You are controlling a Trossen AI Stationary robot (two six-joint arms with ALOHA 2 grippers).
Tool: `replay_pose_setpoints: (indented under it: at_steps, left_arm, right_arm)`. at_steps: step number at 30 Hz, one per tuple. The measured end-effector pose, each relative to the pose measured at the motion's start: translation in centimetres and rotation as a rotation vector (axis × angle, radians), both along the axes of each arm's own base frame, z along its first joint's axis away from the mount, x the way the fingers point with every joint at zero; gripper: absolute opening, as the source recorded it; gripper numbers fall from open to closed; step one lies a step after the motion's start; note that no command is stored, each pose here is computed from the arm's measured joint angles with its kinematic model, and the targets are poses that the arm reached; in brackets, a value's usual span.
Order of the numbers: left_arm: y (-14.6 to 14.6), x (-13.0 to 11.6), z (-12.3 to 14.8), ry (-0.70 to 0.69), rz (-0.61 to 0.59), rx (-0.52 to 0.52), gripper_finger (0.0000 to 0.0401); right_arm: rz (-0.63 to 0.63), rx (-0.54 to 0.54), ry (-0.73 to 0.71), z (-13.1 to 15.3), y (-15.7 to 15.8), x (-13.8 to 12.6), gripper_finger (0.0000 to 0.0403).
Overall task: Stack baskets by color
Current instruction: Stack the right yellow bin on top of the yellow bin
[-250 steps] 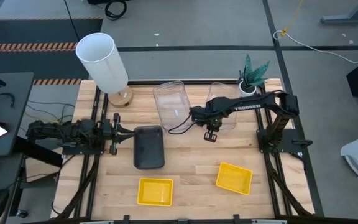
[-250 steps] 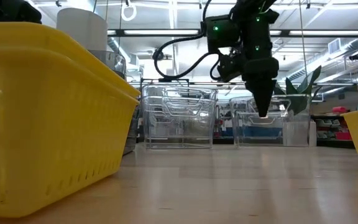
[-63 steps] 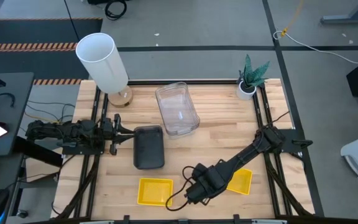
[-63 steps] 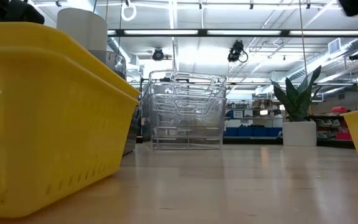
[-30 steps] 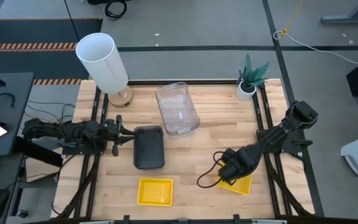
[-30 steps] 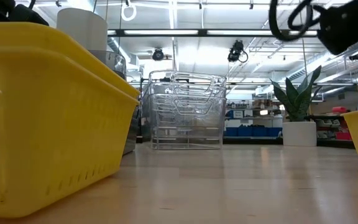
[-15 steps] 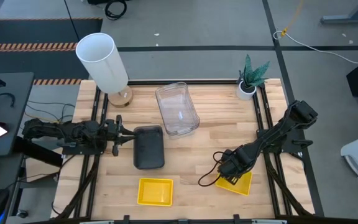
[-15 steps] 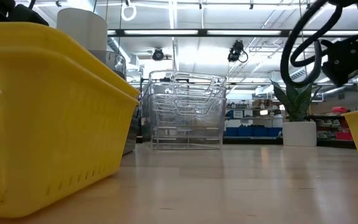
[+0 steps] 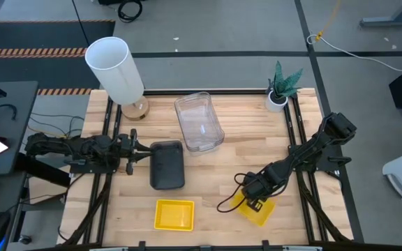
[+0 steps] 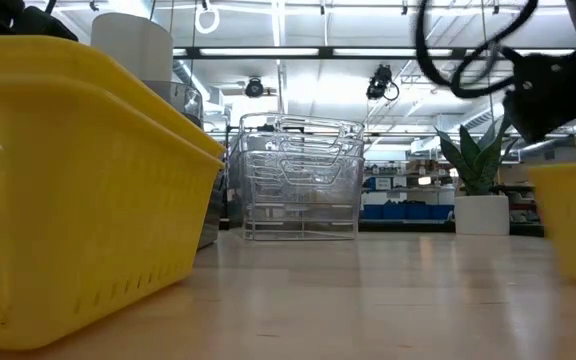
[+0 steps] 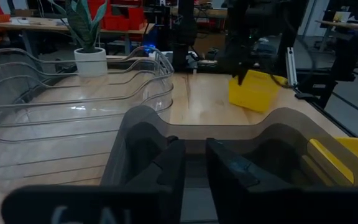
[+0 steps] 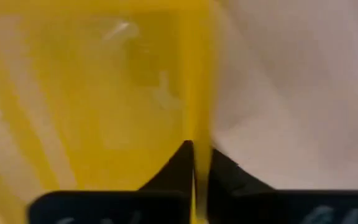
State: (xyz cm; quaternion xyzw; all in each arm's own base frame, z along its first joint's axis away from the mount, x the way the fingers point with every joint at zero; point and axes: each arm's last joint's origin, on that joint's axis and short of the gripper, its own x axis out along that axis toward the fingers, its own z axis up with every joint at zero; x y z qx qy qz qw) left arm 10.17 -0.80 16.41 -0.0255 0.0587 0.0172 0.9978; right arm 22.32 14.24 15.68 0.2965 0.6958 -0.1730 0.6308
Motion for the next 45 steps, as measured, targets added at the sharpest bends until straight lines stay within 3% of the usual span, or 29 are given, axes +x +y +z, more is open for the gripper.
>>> replay_pose_setpoints:
  at_steps: [3,9,23,28,35,45]
  left_arm:
    - [0.0,0.0,0.0,0.000,0.000,0.000,0.0074]
    - [0.0,0.0,0.0,-0.001,0.000,0.001,0.0071]
    - [0.0,0.0,0.0,0.008,0.001,-0.004,0.0071]
    - [0.1,-0.7,0.8,0.130,-0.009,0.016,0.0067]
    - [-0.4,-0.9,1.6,0.001,-0.186,0.004,0.0066]
    - [-0.6,-0.7,1.0,-0.132,-0.216,0.017,0.0047]
  right_arm:
    - [-0.049,0.049,-0.095,0.2,0.4,1.1,0.0009]
    - [-0.086,0.010,-0.208,1.8,1.0,3.3,0.0006]
    - [0.072,-0.051,-0.165,5.7,2.4,11.5,0.0003]
    - [0.117,-0.092,-0.183,7.6,2.9,13.7,0.0003]
    - [0.175,-0.120,-0.319,10.0,3.7,17.1,0.0003]
    - [0.258,-0.135,-0.417,11.3,3.8,20.8,0.0003]
